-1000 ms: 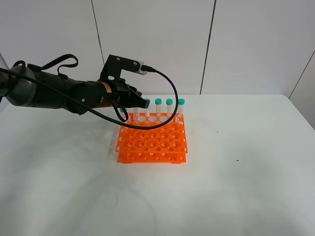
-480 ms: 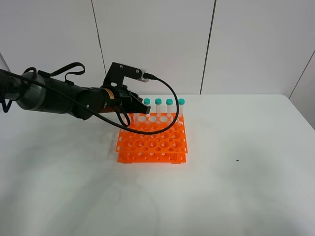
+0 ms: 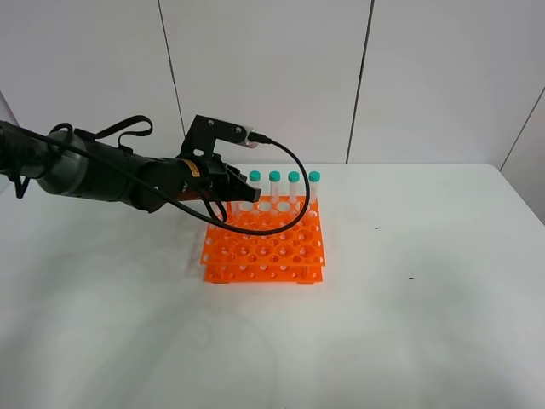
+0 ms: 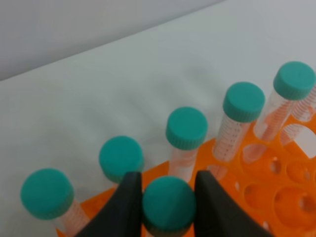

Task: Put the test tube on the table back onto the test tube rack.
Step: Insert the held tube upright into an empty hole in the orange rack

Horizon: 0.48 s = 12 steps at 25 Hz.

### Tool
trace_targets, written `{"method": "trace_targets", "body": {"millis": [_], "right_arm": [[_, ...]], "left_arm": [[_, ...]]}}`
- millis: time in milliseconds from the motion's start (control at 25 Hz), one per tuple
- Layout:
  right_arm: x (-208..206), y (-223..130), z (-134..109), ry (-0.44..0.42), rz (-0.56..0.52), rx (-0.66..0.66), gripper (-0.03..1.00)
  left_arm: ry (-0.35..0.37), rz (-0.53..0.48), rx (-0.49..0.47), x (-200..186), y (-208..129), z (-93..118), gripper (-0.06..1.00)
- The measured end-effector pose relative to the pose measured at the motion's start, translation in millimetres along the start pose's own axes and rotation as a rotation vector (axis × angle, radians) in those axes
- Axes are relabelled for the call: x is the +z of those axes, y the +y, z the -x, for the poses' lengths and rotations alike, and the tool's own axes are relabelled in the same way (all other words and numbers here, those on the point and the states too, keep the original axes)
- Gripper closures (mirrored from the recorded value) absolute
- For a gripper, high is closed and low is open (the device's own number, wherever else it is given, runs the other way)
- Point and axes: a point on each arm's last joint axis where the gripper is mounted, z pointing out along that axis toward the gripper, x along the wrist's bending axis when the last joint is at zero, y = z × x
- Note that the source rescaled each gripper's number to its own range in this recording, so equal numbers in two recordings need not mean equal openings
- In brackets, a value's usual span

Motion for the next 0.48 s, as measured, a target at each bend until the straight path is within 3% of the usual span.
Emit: {"method": "trace_targets", "body": {"millis": [480], "right_arm": [[0.0,0.0,0.0,0.000,0.000,0.000,-0.03]], "left_arm": [[0.008,-0.004,-0.023,1.7,-2.4,-1.1,0.94]]}}
